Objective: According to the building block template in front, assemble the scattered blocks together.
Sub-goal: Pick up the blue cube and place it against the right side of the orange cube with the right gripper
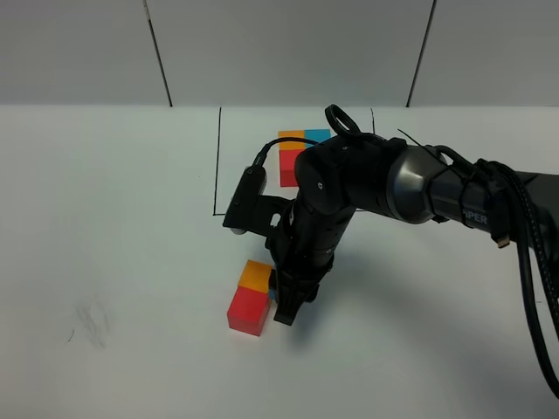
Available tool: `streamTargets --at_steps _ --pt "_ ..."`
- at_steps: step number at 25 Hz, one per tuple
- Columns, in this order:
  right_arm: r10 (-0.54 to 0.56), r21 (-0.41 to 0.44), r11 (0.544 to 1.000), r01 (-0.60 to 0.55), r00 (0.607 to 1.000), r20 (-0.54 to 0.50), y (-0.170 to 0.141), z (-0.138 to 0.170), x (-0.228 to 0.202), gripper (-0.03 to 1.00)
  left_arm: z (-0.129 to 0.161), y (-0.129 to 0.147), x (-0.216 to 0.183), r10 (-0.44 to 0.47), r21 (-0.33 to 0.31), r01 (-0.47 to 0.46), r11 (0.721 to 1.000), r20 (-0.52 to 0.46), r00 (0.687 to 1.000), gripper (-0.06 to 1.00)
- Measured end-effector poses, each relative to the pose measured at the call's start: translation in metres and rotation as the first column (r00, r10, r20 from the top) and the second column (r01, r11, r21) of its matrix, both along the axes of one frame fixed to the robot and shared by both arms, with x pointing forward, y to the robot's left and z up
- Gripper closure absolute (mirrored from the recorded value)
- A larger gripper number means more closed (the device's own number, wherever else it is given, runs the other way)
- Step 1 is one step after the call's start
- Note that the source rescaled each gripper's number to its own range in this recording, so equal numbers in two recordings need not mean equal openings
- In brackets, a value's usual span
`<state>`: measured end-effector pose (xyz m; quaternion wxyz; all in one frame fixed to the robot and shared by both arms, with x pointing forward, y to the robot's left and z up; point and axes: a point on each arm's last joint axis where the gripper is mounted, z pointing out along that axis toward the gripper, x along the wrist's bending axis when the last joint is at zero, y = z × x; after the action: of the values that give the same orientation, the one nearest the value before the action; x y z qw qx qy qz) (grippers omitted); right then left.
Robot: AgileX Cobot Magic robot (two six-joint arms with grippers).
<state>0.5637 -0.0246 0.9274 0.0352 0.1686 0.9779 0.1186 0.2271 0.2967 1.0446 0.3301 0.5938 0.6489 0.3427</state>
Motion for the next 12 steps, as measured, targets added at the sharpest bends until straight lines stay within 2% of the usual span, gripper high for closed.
streamTargets --at_steps 12 --pt "0.000 -0.007 1.000 0.000 1.000 -0.015 0.003 -0.014 0.000 0.39 0.000 0.000 0.000 0.000 0.000 0.000 1.000 0.000 1.000 0.94"
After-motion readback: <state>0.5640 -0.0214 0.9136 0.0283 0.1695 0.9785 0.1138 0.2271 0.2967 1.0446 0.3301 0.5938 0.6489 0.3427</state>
